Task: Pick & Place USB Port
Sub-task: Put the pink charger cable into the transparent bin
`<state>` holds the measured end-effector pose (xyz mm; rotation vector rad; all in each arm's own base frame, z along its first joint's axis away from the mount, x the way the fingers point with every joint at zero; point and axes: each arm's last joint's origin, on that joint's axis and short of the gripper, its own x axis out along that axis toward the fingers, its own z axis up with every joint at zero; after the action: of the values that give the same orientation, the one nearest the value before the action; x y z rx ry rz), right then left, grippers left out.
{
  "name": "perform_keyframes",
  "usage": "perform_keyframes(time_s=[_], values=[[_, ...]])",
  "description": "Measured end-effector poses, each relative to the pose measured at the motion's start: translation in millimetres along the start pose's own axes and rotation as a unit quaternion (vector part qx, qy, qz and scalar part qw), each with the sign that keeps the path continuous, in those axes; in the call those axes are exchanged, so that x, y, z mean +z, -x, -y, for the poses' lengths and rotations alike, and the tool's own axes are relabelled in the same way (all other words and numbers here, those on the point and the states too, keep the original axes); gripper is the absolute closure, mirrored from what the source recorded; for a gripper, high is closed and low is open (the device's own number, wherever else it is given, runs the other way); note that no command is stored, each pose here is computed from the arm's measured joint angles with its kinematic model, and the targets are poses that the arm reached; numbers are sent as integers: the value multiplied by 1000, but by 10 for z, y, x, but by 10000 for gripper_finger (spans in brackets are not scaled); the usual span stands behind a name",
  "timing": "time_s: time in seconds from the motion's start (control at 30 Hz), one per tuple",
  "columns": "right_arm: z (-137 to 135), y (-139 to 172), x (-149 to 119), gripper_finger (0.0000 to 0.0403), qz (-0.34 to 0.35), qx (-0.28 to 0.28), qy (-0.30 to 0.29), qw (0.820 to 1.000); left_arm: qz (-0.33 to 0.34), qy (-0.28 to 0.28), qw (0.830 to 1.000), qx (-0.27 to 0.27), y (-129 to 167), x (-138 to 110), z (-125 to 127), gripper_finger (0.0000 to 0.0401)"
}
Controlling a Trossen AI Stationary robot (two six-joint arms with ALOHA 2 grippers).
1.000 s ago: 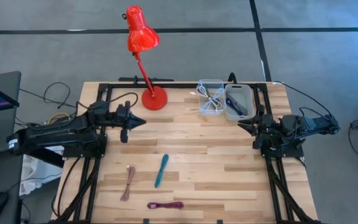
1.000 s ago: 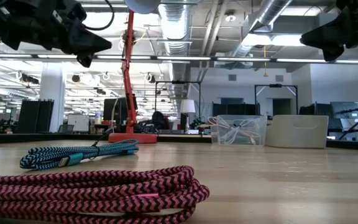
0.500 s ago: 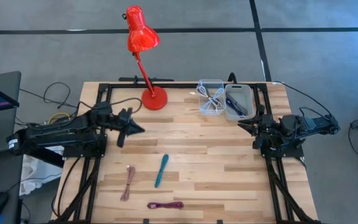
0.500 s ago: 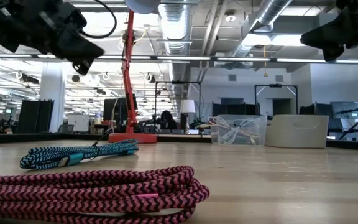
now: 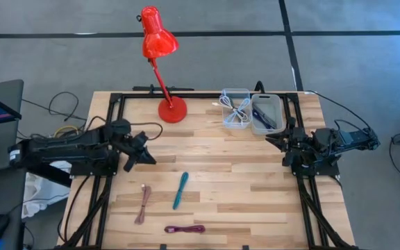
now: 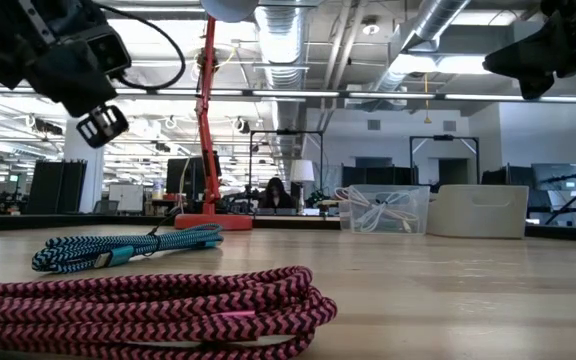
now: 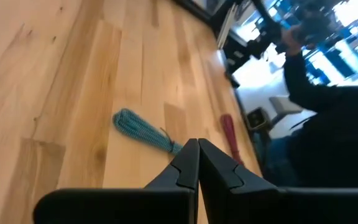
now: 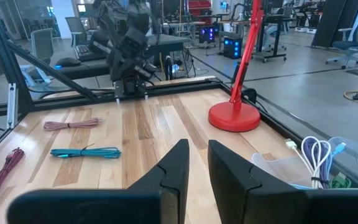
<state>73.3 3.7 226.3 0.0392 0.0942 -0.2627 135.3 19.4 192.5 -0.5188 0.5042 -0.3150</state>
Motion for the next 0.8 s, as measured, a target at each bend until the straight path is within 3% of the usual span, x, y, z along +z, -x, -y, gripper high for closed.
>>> perform_keyframes(time_s=[0.37,0.8], values=[[0,0,0,349,0,0,0,1000,-17,-27,995,89,-219,-198,347,397],[2,0,-16,349,-7,-1,-1,1000,-15,110,985,131,-262,-471,638,398]])
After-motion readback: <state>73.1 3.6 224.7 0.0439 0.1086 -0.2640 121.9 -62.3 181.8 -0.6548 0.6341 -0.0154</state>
